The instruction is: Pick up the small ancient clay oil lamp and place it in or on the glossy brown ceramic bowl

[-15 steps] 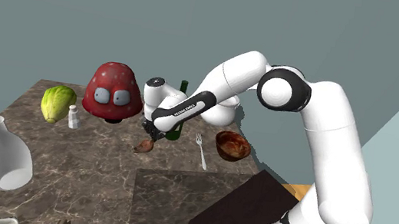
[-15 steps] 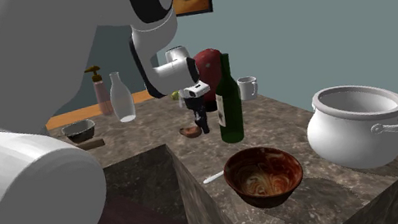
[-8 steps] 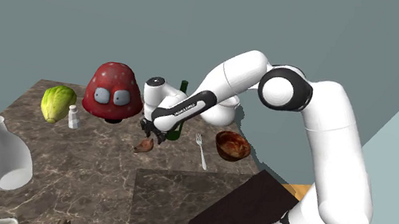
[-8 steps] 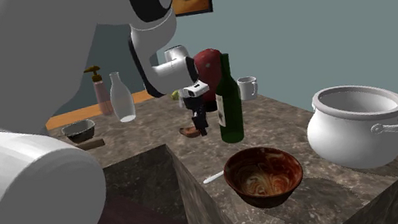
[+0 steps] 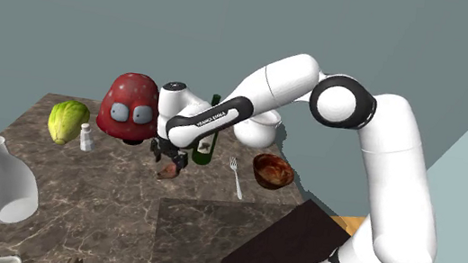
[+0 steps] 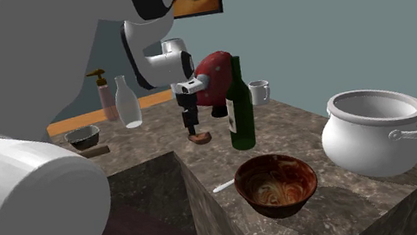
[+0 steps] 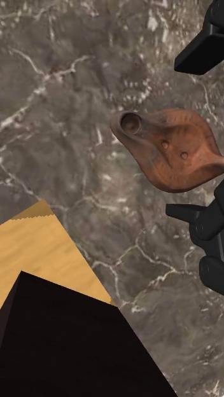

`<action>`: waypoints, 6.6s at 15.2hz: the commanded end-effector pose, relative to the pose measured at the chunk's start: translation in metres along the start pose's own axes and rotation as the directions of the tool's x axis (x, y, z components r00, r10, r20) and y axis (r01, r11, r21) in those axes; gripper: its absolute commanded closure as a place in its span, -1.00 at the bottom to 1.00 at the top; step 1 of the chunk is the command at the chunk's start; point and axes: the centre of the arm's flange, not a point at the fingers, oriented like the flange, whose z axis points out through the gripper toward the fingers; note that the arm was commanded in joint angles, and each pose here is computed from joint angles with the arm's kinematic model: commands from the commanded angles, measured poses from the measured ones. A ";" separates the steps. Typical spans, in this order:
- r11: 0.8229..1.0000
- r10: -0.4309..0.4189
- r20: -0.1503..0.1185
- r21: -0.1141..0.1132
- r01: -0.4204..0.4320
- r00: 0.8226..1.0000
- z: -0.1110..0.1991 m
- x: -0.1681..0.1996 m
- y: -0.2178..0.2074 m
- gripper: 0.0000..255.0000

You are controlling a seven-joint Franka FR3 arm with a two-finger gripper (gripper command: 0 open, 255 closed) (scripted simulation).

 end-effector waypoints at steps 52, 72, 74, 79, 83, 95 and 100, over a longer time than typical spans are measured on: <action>1.000 0.000 0.006 -0.001 0.000 1.000 -0.115 0.007 0.003 1.00; 1.000 0.000 0.006 -0.001 0.000 1.000 -0.128 0.126 0.179 1.00; 1.000 0.000 0.006 -0.001 0.000 1.000 -0.127 0.140 0.200 1.00; 1.000 0.000 0.006 -0.001 0.000 1.000 -0.125 0.177 0.255 1.00; 1.000 0.000 0.006 -0.001 0.000 1.000 -0.123 0.207 0.299 1.00; 1.000 0.000 0.006 -0.001 0.000 1.000 -0.089 0.250 0.365 1.00; 1.000 0.000 0.006 -0.001 0.000 1.000 -0.063 0.248 0.365 1.00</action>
